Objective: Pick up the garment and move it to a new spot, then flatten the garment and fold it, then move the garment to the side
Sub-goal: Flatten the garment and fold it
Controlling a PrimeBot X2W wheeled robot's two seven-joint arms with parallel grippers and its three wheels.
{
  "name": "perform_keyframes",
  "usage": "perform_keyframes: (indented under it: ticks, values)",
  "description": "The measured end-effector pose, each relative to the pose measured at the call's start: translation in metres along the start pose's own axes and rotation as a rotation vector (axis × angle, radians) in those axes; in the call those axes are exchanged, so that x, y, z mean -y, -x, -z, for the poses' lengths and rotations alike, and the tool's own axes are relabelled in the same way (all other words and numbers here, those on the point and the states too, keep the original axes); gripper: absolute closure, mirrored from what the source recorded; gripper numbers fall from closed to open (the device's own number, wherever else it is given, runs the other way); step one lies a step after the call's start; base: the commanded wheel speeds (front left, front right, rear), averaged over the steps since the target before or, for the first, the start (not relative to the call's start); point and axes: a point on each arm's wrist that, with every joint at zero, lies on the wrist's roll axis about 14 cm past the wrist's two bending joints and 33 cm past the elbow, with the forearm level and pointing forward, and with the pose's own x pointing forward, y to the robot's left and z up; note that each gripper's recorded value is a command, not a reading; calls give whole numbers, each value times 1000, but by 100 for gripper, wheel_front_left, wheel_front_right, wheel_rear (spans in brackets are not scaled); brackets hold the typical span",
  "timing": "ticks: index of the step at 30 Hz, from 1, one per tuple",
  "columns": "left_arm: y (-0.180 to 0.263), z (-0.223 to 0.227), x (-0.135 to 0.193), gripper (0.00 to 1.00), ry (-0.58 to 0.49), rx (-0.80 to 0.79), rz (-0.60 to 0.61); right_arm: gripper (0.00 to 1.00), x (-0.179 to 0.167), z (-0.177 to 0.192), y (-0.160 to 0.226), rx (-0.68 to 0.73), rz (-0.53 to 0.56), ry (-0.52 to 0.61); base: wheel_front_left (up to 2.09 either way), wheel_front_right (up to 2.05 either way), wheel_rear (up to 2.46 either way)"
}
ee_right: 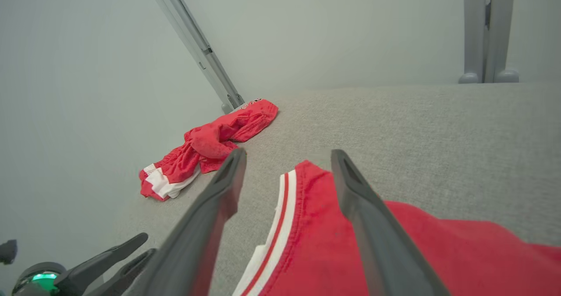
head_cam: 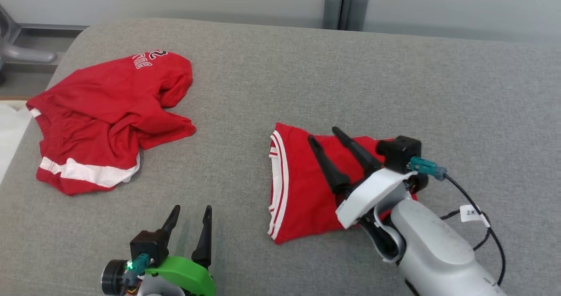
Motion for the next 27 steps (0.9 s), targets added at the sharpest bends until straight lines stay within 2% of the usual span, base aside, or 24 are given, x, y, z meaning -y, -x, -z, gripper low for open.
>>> perform_keyframes:
  ticks: [6, 13, 19, 27]
  values:
    - [-12, -8, 8, 0, -51, 17, 44, 0, 74, -16, 39, 20, 222, 211, 0, 0, 0]
    - [-26, -17, 24, 0, -106, 39, 107, 0, 139, -25, 112, 4, 479, 336, 0, 0, 0]
    - [-28, -16, 32, 0, -149, 39, 140, 0, 158, -19, 159, -32, 596, 365, 0, 0, 0]
    - [-13, -14, 36, 0, -154, 48, 136, 0, 155, 1, 189, -75, 641, 326, 0, 0, 0]
